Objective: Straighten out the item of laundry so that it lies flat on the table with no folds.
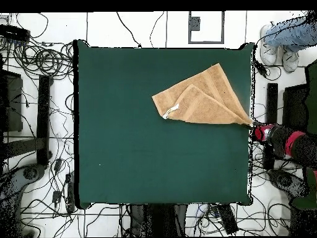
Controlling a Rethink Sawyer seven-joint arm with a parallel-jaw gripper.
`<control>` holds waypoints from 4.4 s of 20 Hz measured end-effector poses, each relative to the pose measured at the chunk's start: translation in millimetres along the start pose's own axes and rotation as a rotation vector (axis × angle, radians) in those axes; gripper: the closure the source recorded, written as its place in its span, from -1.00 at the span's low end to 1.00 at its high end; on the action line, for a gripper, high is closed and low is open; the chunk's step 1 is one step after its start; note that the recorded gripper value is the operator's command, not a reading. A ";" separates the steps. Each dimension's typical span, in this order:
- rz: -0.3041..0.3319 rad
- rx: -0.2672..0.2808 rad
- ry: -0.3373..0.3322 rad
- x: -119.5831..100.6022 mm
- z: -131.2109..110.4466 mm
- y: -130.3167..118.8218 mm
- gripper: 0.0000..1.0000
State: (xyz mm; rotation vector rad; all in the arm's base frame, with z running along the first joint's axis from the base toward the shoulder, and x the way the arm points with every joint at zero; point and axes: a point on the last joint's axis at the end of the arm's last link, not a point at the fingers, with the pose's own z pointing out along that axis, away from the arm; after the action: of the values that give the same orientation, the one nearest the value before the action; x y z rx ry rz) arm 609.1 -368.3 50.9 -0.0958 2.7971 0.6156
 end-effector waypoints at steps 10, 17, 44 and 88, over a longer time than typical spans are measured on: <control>-0.036 0.001 0.015 -25.8 13.9 18.2 -1.00; -0.083 -0.015 0.036 -44.4 33.1 42.4 -1.00; -0.316 -0.006 0.018 -81.1 55.6 52.6 -1.00; -0.396 -0.246 0.301 -39.7 127.5 56.1 -1.00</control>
State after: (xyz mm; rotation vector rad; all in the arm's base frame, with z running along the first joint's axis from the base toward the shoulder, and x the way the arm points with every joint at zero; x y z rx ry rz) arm 672.5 -263.5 -26.6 -0.8319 2.8361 0.8974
